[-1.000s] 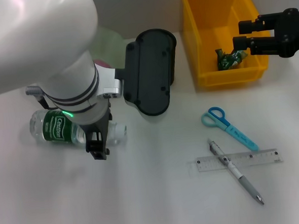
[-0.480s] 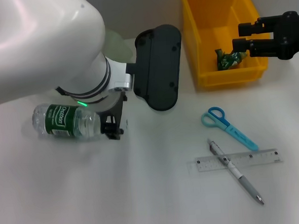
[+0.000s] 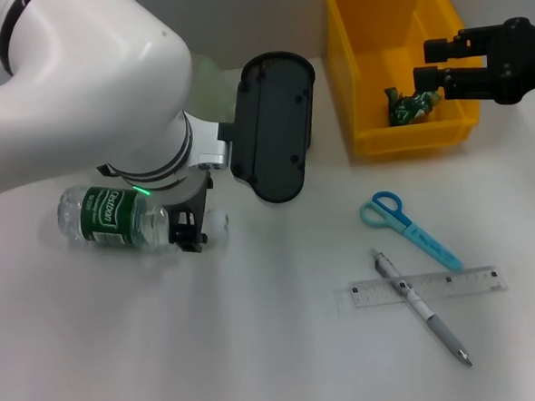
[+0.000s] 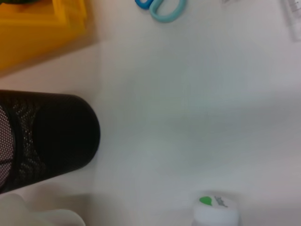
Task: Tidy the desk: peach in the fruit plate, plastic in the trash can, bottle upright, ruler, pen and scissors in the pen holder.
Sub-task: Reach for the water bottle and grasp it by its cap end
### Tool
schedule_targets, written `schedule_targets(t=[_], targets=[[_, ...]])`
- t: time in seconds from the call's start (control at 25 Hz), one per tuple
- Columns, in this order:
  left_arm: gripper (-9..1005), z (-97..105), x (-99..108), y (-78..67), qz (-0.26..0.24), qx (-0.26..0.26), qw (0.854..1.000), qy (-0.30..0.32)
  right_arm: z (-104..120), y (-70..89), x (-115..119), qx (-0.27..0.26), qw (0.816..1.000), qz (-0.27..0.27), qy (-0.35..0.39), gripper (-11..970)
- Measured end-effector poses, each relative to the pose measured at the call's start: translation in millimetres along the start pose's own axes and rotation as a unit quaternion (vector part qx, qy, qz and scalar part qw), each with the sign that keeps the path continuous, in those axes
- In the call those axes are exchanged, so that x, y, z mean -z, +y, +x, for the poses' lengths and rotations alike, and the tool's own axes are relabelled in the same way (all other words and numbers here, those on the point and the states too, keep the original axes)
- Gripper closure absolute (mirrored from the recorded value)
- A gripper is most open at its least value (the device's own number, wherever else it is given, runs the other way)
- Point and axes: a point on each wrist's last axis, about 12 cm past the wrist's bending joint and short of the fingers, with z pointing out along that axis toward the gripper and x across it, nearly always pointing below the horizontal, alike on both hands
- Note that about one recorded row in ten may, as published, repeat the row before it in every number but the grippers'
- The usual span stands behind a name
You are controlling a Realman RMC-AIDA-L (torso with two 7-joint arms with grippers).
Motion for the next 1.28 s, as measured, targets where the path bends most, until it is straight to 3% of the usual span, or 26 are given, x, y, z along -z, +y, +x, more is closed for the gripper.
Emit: schedule_targets(t=[1.28], targets=[[384, -0.4, -18.4, -13.2, 0.015, -0.041, 0.999, 0.028, -7.6, -4.7, -34.8, 0.004, 1.0, -0.007, 0.012, 445]])
